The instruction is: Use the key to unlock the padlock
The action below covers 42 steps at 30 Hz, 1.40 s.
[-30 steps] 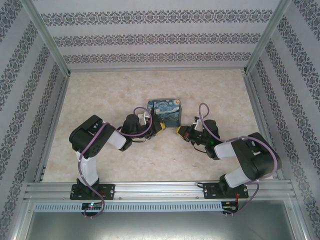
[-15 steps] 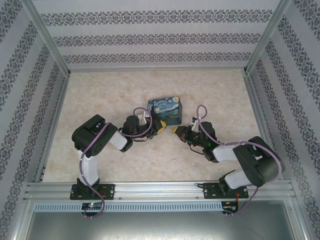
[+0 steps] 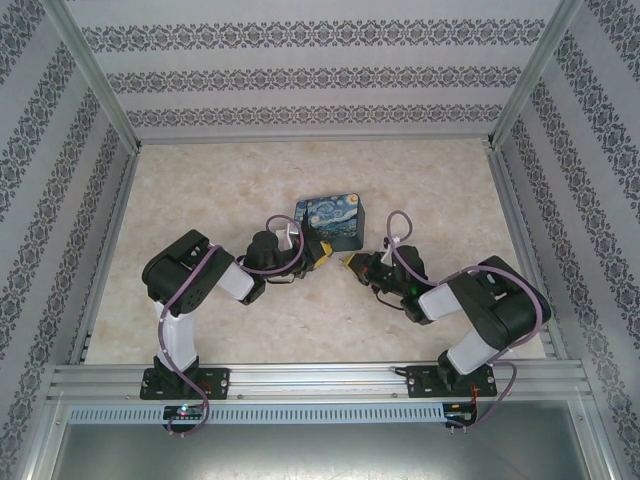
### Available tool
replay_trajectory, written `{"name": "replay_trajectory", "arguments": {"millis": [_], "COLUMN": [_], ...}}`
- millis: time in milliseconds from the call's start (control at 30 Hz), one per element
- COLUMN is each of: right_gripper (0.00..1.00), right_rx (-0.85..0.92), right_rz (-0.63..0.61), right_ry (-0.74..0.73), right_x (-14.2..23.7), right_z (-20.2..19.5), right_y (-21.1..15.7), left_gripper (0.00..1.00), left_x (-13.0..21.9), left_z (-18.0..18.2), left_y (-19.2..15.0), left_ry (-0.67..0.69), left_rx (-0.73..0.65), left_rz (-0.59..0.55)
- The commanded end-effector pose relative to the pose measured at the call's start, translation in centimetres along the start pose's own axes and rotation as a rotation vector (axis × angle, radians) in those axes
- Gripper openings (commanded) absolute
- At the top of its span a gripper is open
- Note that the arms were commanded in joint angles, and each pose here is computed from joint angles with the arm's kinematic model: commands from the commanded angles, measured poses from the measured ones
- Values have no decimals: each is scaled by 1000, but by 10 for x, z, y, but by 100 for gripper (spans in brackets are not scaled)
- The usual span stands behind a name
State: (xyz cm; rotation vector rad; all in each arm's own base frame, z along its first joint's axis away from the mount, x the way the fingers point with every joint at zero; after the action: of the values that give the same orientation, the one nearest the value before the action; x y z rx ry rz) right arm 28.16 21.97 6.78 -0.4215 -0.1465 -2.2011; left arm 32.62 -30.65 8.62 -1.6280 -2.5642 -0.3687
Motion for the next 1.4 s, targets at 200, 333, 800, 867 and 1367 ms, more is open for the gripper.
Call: {"name": "replay_trajectory", "arguments": {"millis": [200, 333, 800, 867, 1367], "right_gripper": [0, 0, 0, 0, 0], "right_rx": [-9, -11, -7, -7, -8], "right_rz": [-16, -19, -16, -14, 2], "right_ry": [92, 91, 109, 113, 124], "right_x": [-14, -15, -16, -17, -17], "right_z": [22, 22, 30, 31, 36], "right_y": [3, 3, 3, 3, -3], "left_gripper": [0, 0, 0, 0, 0], "left_x": [1, 1, 1, 1, 0], "left_z": [-13, -12, -11, -11, -11], "left_y": [-3, -4, -4, -3, -3], "left_ry": [-28, -25, -19, -19, -13], "left_rx": [-7, -10, -12, -14, -20], "left_rz": [2, 2, 2, 1, 1]}}
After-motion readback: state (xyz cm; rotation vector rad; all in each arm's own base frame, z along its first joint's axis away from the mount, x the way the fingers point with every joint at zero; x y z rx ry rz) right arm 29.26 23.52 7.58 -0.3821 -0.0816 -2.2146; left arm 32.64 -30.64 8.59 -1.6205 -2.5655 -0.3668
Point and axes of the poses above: each hand's point on the last joint's axis, 136 mm out from that joint toward the fingers, its own x axis back along the fingers, its own z axis along the line the jaws close on, y = z × x, the point moved 1 cm from there along x, back along the fingers, and after that the axes turned 7 degrees about -x, right-handed, at the moved point
